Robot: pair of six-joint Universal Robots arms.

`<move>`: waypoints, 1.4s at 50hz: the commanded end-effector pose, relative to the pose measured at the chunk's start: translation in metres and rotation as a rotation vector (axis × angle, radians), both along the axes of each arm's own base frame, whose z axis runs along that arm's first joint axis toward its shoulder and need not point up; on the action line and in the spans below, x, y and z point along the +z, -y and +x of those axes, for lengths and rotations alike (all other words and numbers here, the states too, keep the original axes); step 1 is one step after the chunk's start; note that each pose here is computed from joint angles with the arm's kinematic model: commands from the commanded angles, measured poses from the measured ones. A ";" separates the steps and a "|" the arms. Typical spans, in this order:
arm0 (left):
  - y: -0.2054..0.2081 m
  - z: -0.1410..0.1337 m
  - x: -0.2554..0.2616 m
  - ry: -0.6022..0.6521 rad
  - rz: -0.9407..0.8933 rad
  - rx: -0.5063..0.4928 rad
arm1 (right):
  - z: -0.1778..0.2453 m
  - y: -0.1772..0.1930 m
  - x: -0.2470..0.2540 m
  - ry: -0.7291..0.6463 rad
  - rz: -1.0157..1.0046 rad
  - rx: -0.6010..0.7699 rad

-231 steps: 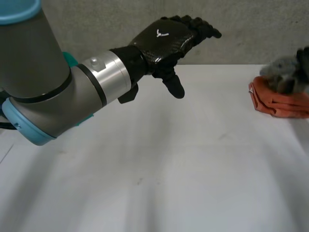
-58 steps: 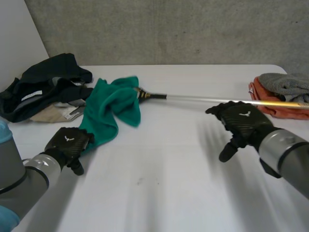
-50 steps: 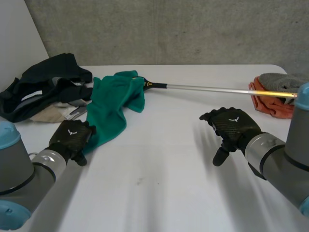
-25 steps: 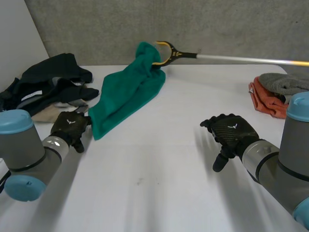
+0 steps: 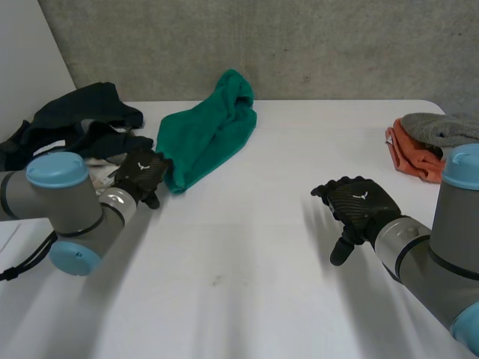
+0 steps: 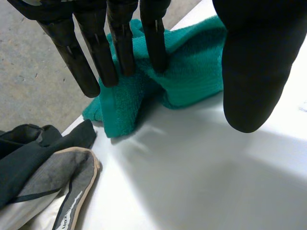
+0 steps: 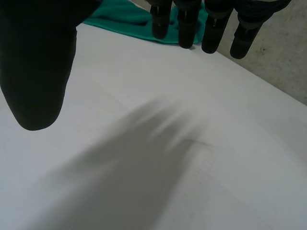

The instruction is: Fold the laundry.

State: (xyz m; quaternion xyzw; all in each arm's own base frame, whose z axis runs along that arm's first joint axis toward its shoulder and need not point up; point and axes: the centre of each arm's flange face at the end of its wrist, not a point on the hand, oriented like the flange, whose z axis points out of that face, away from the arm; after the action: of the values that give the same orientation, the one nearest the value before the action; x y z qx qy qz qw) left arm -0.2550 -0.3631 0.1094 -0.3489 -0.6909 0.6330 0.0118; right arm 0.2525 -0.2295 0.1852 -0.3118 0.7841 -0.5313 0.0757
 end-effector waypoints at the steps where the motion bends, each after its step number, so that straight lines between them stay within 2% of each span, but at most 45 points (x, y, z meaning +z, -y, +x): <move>1: -0.005 -0.010 0.020 -0.013 -0.054 -0.020 | 0.000 -0.001 -0.004 -0.016 0.009 0.005; 4: -0.008 -0.006 0.049 -0.033 -0.108 -0.001 | 0.000 0.000 -0.003 -0.014 0.004 0.005; 8: -0.016 -0.004 0.057 -0.035 -0.116 -0.007 | 0.000 0.000 -0.003 -0.012 -0.003 0.006; 19: -0.020 -0.008 0.040 -0.015 -0.078 -0.027 | 0.001 -0.001 -0.004 -0.013 0.001 0.008; 23: -0.012 -0.009 0.022 0.018 -0.060 -0.029 | 0.000 -0.001 -0.004 -0.013 0.003 0.007; 33: 0.001 -0.007 0.000 0.197 -0.117 -0.041 | 0.000 0.000 -0.004 -0.011 -0.005 0.007; 51: 0.037 -0.014 -0.020 0.223 -0.169 -0.038 | 0.001 0.002 -0.010 -0.015 0.007 0.009; 56: 0.058 0.000 -0.016 0.227 -0.200 0.006 | 0.002 0.004 -0.008 -0.012 0.000 0.008; 58: 0.064 0.007 -0.011 0.227 -0.204 0.025 | 0.002 0.005 -0.006 -0.010 -0.006 0.007; 62: 0.058 0.004 -0.001 0.216 -0.176 0.013 | 0.002 0.007 -0.003 -0.006 -0.018 0.006; 65: 0.048 0.001 0.052 0.163 -0.222 0.016 | 0.002 0.009 0.003 -0.001 -0.032 0.002; 70: 0.009 -0.014 0.136 -0.074 -0.260 -0.010 | -0.008 0.031 0.018 0.018 -0.082 -0.054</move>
State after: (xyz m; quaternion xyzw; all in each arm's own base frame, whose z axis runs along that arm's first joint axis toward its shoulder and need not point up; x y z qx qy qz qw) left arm -0.2554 -0.4124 0.1572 -0.3883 -0.6196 0.6771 -0.0827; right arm 0.2536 -0.2409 0.1883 -0.3114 0.7756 -0.5448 0.0689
